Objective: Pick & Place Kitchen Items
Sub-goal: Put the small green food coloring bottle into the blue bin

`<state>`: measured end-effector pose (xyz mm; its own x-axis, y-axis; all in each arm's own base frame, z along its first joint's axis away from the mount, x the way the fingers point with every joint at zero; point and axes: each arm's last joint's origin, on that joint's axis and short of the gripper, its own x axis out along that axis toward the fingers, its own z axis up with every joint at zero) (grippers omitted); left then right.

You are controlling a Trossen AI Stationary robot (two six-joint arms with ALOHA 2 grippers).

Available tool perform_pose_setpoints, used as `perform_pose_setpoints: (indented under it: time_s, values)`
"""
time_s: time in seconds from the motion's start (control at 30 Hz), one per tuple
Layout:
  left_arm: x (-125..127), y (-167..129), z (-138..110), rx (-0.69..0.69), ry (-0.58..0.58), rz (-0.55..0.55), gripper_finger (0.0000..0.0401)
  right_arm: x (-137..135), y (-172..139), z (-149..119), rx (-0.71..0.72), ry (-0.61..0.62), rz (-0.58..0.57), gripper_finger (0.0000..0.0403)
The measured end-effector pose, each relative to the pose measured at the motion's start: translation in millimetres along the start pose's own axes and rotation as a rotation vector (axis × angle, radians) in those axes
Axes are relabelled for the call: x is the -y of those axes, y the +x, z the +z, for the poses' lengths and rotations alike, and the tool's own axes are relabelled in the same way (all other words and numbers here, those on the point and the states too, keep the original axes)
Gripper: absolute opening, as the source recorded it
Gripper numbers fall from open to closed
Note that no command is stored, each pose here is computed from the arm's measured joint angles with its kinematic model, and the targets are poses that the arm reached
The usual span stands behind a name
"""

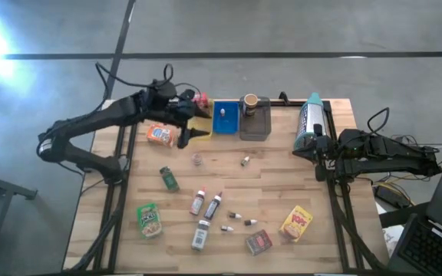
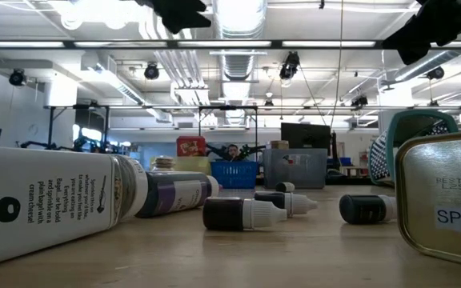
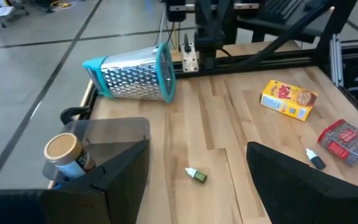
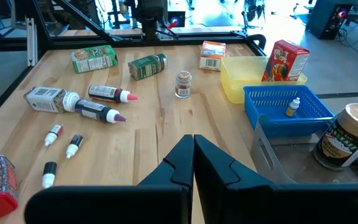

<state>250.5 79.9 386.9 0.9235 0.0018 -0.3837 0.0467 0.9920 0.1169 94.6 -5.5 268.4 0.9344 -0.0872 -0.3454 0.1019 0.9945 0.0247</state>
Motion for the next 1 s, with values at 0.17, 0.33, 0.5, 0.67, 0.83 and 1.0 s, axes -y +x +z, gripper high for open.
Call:
perform_pose_setpoints:
  time_s: [0.17,0.33,0.5,0.67,0.83,1.0]
  values:
    - [21.7,6.5,4.7,-0.024,0.038,0.039,0.0273,0.0,0.0,0.0,0.000,0.000,0.000,0.0008]
    - [38.7,9.9,1.4,-0.117,0.048,0.135,0.0273,0.0,-0.1,0.0,0.000,0.000,0.000,0.0008]
    - [50.5,9.4,-7.1,-0.232,-0.021,0.196,0.0273,0.0,0.0,0.0,0.000,0.000,0.000,0.0008]
    - [58.5,7.9,-15.5,-0.320,-0.132,0.210,0.0273,0.0,0.0,0.0,0.000,0.000,0.000,0.0008]
    - [67.7,13.4,-29.3,-0.380,-0.135,0.232,0.0273,0.0,-0.1,0.0,0.000,0.000,0.000,0.0008]
    - [76.6,20.0,-46.5,-0.437,-0.145,0.235,0.0273,0.0,-0.1,0.0,0.000,0.000,0.000,0.0008]
